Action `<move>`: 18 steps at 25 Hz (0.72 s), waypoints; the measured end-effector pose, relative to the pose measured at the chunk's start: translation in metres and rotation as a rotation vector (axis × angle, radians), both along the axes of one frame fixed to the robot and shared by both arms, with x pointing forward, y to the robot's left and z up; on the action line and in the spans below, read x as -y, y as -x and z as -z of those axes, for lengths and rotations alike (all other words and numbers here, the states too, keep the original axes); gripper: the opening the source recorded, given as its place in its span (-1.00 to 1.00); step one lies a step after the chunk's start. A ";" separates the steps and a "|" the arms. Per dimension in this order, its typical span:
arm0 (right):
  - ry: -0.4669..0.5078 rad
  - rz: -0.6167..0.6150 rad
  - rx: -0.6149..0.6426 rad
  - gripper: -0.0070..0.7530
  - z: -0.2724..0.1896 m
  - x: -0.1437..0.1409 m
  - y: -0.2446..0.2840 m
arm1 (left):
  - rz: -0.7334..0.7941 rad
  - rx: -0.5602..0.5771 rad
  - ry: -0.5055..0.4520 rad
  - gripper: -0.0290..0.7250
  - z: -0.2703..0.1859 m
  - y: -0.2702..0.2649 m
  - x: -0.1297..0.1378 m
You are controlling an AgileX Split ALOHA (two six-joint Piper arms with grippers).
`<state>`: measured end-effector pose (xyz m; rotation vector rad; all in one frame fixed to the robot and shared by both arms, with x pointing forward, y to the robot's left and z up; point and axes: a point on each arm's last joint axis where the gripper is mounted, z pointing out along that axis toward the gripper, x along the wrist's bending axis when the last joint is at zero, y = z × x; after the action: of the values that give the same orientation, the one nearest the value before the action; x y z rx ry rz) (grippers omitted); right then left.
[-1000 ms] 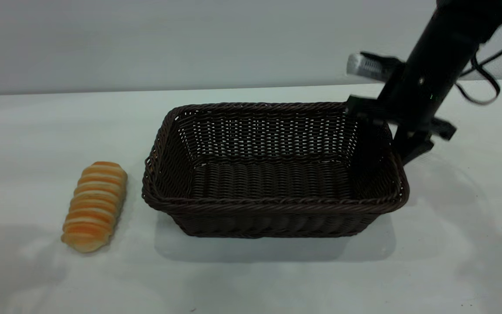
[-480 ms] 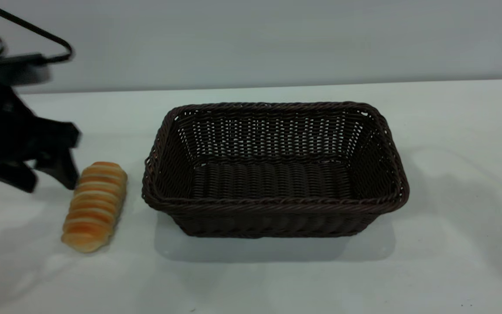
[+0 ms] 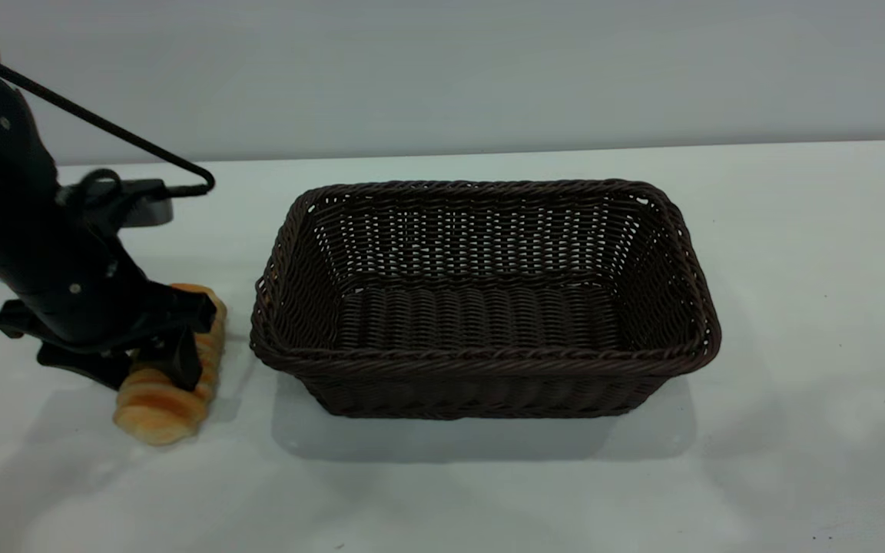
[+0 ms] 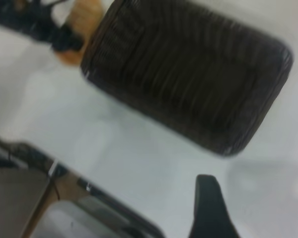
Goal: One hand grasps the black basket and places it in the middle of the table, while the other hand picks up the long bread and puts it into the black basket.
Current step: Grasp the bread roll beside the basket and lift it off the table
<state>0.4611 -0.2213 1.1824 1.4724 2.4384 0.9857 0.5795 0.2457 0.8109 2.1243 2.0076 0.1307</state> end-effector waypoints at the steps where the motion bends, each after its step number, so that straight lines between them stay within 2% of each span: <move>1: 0.002 -0.004 0.005 0.35 0.002 0.002 0.013 | 0.000 0.000 -0.001 0.53 0.001 0.000 0.000; 3: 0.019 -0.012 -0.008 0.35 0.016 0.008 0.038 | 0.000 -0.003 -0.001 0.25 0.003 0.000 0.000; 7: 0.084 -0.002 -0.047 0.35 0.053 0.021 0.084 | 0.001 -0.002 0.002 -0.56 -0.001 0.000 0.001; 8: 0.103 0.005 -0.042 0.35 0.060 0.025 0.096 | 0.005 0.003 0.002 -0.64 -0.005 -0.001 0.001; 11: 0.168 0.053 -0.055 0.35 0.092 0.039 0.129 | 0.043 0.022 -0.007 -0.66 -0.026 0.000 0.000; 15: 0.235 0.143 -0.002 0.35 0.122 0.056 0.166 | 0.105 0.150 -0.027 -0.66 -0.086 -0.001 -0.001; 18: 0.221 0.195 0.082 0.35 0.137 0.062 0.185 | 0.125 0.268 -0.025 -0.66 -0.131 0.003 0.000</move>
<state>0.2762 -0.2835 1.0449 1.5240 2.2137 0.6986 0.5761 0.2452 0.9420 2.1109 1.7269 0.3991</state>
